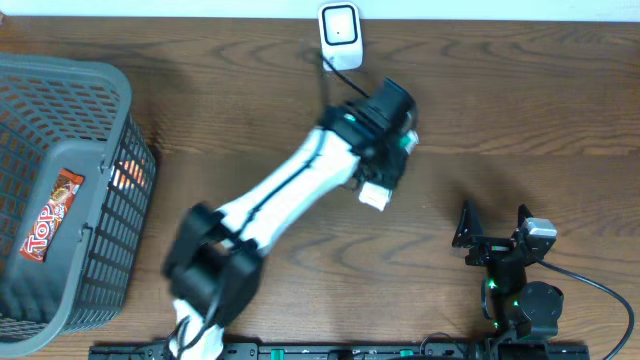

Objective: Scan the item barcode
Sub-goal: 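Carry the Panadol box to the scanner with the left gripper, then place the Panadol box on the table beside the jar, then reach into the basket and grasp the red TOP bar, then carry the TOP bar past the scanner and drop it near the jar, then return the left gripper to the basket and grasp the orange box, then carry the orange box toward the scanner with the left gripper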

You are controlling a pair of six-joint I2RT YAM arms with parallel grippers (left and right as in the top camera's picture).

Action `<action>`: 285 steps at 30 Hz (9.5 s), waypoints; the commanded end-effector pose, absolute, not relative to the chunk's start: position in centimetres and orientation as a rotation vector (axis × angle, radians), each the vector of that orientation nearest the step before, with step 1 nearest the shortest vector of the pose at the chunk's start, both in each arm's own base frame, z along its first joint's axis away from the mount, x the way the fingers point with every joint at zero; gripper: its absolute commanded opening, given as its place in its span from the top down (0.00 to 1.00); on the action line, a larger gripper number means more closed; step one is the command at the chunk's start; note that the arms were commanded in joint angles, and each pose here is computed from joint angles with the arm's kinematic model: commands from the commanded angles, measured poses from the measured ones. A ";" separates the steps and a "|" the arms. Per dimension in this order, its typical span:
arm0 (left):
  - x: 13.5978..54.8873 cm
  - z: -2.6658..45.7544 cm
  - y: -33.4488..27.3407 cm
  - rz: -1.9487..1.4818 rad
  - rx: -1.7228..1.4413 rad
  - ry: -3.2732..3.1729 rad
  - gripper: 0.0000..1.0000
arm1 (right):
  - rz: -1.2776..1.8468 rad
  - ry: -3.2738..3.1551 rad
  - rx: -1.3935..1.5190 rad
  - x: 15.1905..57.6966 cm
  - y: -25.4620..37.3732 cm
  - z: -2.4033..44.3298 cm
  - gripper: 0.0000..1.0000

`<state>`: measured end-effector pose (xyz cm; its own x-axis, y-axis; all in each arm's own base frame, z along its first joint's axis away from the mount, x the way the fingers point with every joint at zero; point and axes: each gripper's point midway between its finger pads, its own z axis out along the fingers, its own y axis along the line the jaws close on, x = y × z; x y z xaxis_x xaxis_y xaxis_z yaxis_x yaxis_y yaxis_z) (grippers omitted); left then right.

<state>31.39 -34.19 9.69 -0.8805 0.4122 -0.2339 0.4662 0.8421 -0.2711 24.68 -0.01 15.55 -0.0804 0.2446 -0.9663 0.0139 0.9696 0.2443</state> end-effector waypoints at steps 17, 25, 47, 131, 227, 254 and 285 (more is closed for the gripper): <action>33.2 10.8 -29.0 0.095 1.173 2.617 0.04 | 0.188 1.642 0.218 24.7 -0.3 15.5 0.01; 31.7 24.8 -27.8 -0.096 1.038 2.335 0.04 | 0.188 1.642 0.218 24.7 -0.3 15.5 0.01; 26.0 33.5 18.6 0.189 -1.433 1.939 0.03 | 0.188 1.642 0.218 24.7 -0.3 15.5 0.01; 29.4 23.6 27.2 0.139 -1.902 1.723 0.93 | 0.188 1.642 0.218 24.7 -0.3 15.5 0.01; 32.8 14.8 20.4 0.006 -2.038 1.931 0.08 | 0.188 1.642 0.218 24.7 -0.3 15.5 0.01; 35.4 -0.2 18.9 -0.046 -2.360 2.024 0.18 | 0.188 1.642 0.217 24.7 -0.3 15.5 0.01; 28.5 36.1 6.4 -0.709 -1.108 2.043 0.68 | 0.188 1.642 0.218 24.7 -0.3 15.5 0.01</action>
